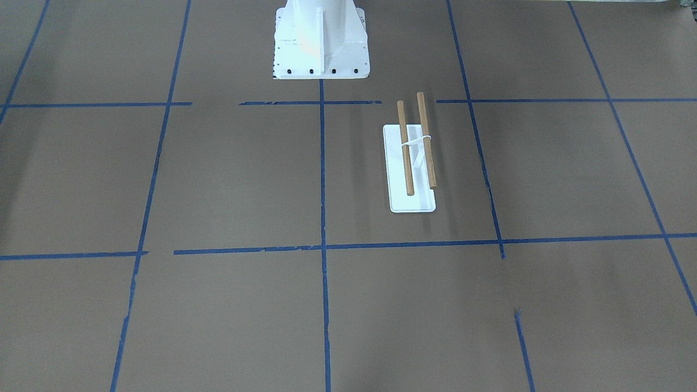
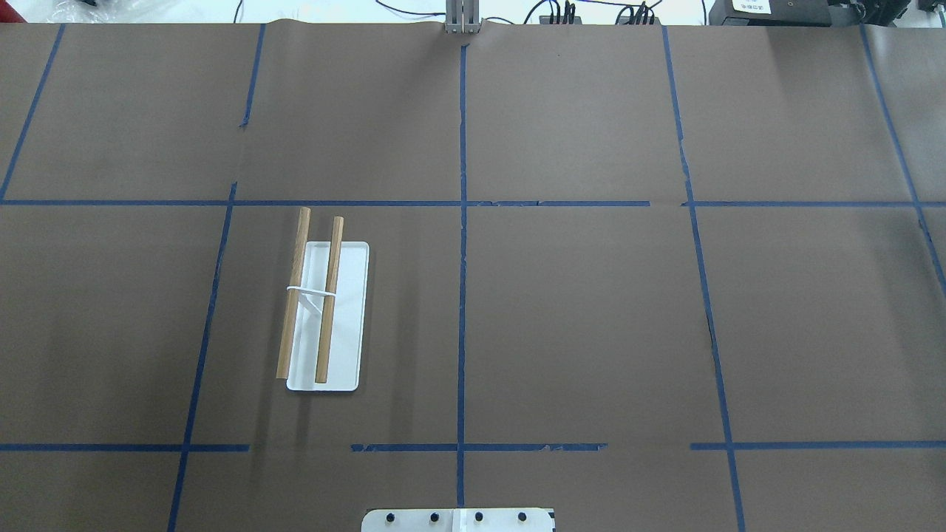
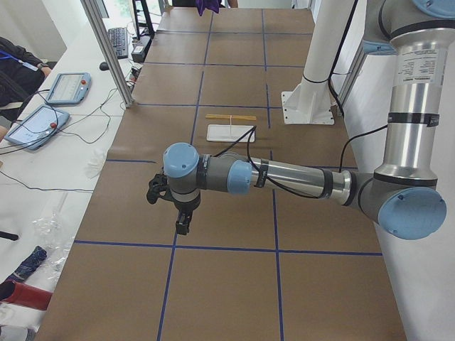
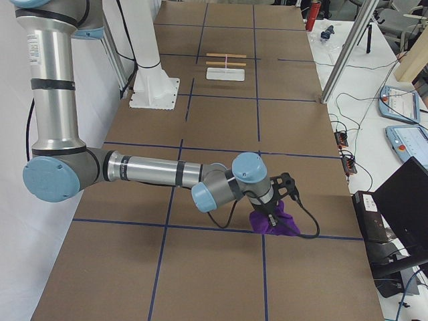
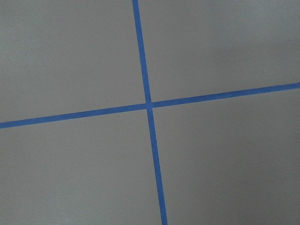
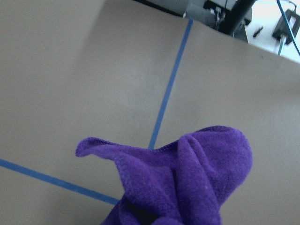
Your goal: Hang towel on rack
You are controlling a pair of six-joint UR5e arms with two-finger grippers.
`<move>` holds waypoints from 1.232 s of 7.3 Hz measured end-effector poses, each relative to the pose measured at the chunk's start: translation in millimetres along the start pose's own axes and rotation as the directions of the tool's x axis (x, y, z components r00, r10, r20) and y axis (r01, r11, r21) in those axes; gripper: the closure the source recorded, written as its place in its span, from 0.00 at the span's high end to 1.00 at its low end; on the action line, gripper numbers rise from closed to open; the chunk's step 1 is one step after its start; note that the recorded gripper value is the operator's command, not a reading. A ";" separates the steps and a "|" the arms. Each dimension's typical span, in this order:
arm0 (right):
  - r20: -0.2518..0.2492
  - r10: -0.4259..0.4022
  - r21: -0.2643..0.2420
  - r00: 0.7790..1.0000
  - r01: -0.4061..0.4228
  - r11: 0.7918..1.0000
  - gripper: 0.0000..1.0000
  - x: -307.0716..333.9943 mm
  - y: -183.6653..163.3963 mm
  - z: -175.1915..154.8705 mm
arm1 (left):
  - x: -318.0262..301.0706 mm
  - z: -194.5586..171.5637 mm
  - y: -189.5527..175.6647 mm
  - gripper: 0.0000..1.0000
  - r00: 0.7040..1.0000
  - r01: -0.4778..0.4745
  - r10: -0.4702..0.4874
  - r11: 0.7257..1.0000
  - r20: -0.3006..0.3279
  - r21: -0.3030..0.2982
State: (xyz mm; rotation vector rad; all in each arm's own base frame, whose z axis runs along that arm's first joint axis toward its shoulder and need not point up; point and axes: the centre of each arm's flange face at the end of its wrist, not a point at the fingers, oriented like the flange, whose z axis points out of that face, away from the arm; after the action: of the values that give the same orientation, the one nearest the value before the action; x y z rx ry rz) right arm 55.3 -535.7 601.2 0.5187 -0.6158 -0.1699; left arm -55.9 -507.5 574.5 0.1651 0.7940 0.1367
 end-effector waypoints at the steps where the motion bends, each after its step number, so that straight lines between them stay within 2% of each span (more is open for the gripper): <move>1: -0.027 -0.064 0.038 0.998 0.065 0.997 0.00 -41.7 -39.7 -6.7 | 11.2 -11.3 -10.9 1.00 0.999 -0.039 0.038 0.999 0.004 0.035; 2: -0.029 -0.084 0.069 0.996 0.086 0.994 0.00 -88.7 -81.8 -3.4 | 20.3 -20.6 -20.7 1.00 0.996 -0.090 0.089 0.992 0.011 0.085; 3: -0.023 -0.059 0.103 0.998 0.061 0.993 0.00 -144.4 -121.8 5.9 | 27.3 -27.0 -28.0 1.00 0.992 -0.128 0.126 0.982 0.019 0.140; 4: -0.002 0.009 0.146 1.000 -0.009 0.989 0.00 -204.6 -157.4 13.2 | 33.4 -31.7 -32.7 1.00 0.992 -0.129 0.128 0.973 0.019 0.190; 5: 0.046 0.100 0.189 0.994 -0.107 0.976 0.00 -260.4 -188.0 11.4 | 41.6 -32.9 -36.3 1.00 0.993 -0.113 0.114 0.966 0.010 0.231; 6: 0.108 0.185 0.223 0.977 -0.205 0.953 0.00 -302.3 -209.6 -0.3 | 52.6 -30.7 -39.8 1.00 0.995 -0.095 0.100 0.960 -0.007 0.262; 7: 0.178 0.270 0.242 0.946 -0.308 0.920 0.00 -333.9 -222.5 -18.9 | 67.1 -27.1 -43.5 1.00 0.997 -0.057 0.071 0.953 -0.038 0.298; 9: 0.297 0.420 0.271 0.858 -0.497 0.824 0.00 -404.0 -223.8 -51.4 | 122.9 -16.1 -57.8 1.00 0.982 0.113 -0.050 0.928 -0.181 0.356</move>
State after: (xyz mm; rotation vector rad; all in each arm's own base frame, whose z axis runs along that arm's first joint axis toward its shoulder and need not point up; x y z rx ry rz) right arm -240.6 -584.7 246.2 0.6722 -0.9869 0.3554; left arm 21.2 -540.0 466.3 0.4777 0.9906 -0.0803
